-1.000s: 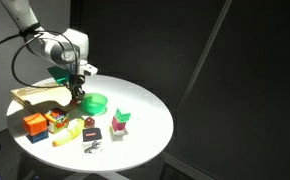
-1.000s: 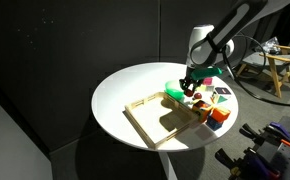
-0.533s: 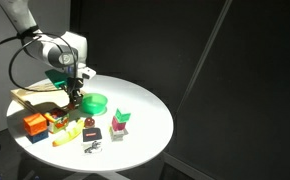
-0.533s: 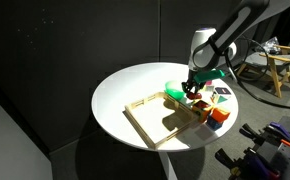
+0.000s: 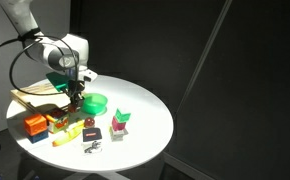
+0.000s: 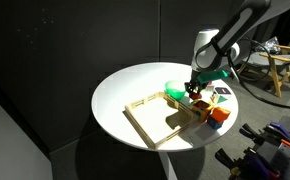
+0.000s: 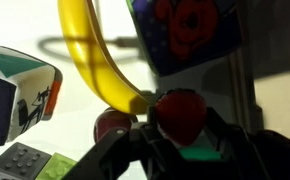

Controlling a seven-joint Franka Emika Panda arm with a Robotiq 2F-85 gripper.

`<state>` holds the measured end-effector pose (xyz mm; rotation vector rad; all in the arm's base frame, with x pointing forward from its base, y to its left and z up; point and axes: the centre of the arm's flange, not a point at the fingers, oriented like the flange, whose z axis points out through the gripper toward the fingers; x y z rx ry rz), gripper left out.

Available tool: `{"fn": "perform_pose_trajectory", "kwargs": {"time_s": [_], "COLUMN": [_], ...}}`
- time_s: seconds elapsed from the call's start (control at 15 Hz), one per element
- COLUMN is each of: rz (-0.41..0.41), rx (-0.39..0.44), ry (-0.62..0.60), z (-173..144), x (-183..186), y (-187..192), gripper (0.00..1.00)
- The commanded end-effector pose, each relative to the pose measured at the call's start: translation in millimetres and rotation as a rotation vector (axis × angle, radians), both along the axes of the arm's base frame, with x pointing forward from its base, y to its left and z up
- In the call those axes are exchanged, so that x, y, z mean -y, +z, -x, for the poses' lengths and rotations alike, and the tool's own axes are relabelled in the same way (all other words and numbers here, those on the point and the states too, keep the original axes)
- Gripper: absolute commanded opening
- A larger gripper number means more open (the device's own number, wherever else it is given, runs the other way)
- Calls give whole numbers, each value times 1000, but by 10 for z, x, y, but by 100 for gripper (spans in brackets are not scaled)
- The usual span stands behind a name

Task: Remove the orange object from the wooden tray

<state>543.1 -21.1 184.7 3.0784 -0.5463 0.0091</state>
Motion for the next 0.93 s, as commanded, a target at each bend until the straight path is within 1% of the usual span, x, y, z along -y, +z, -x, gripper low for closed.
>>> {"fn": "perform_pose_trajectory", "kwargs": {"time_s": [0.0,0.07,0.13,0.27,0.33,0.4,0.87], "rz": [-13,-13,-14,-13,-14,-15,-32], "rx": [14,13,12,11,10,10,0], "ry": [5,5,6,9,12,15,77], "z": [68,72,74,78,81,83,121], "x": [88,90,88,80,73,63,-171], "y": [37,35,36,36,36,39,114], "gripper": [25,66,76,89,97,100,100]}}
